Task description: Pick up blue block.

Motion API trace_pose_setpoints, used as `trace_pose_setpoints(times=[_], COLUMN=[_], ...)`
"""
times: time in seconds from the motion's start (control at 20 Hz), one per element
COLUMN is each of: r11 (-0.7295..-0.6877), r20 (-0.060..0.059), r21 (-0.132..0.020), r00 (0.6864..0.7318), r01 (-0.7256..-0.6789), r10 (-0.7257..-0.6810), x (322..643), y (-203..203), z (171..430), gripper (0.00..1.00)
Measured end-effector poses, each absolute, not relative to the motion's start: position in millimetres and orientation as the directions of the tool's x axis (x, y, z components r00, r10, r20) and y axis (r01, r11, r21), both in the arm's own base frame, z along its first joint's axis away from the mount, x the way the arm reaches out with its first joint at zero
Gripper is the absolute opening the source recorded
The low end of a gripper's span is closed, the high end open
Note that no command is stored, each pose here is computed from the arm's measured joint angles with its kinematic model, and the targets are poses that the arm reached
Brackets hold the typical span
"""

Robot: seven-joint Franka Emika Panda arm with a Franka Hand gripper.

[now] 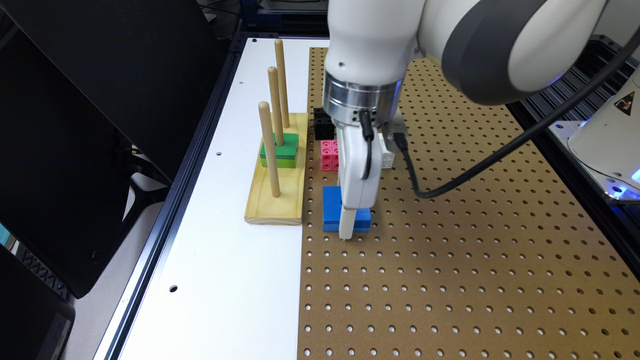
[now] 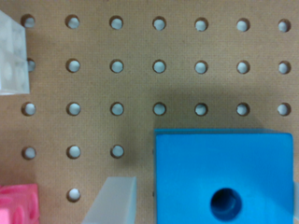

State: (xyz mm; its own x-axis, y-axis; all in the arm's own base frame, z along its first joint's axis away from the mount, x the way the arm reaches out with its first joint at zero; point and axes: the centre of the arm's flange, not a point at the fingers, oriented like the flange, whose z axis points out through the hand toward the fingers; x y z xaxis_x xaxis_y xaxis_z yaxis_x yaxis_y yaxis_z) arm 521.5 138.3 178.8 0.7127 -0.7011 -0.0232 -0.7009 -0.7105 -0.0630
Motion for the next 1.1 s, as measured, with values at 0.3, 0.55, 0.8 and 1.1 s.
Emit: trace_pose_setpoints(times=[0.3, 0.55, 0.8, 1.1], r11=[-0.7107, -0.7111, -0.7111, -0.7111], r20=[-0.023, -0.024, -0.023, -0.024], r21=[-0.063, -0.062, -0.062, -0.06], r00=[0.713, 0.7133, 0.7133, 0.7132], r01=[-0.7006, -0.7004, -0.7003, -0.7005], r10=[-0.7008, -0.7005, -0.7005, -0.7006], x=[521.5, 521.5, 521.4, 521.2], y=[138.6, 138.1, 138.1, 137.8], z=[178.7, 177.5, 177.6, 177.5], gripper=[1.0, 0.0, 0.0, 0.0])
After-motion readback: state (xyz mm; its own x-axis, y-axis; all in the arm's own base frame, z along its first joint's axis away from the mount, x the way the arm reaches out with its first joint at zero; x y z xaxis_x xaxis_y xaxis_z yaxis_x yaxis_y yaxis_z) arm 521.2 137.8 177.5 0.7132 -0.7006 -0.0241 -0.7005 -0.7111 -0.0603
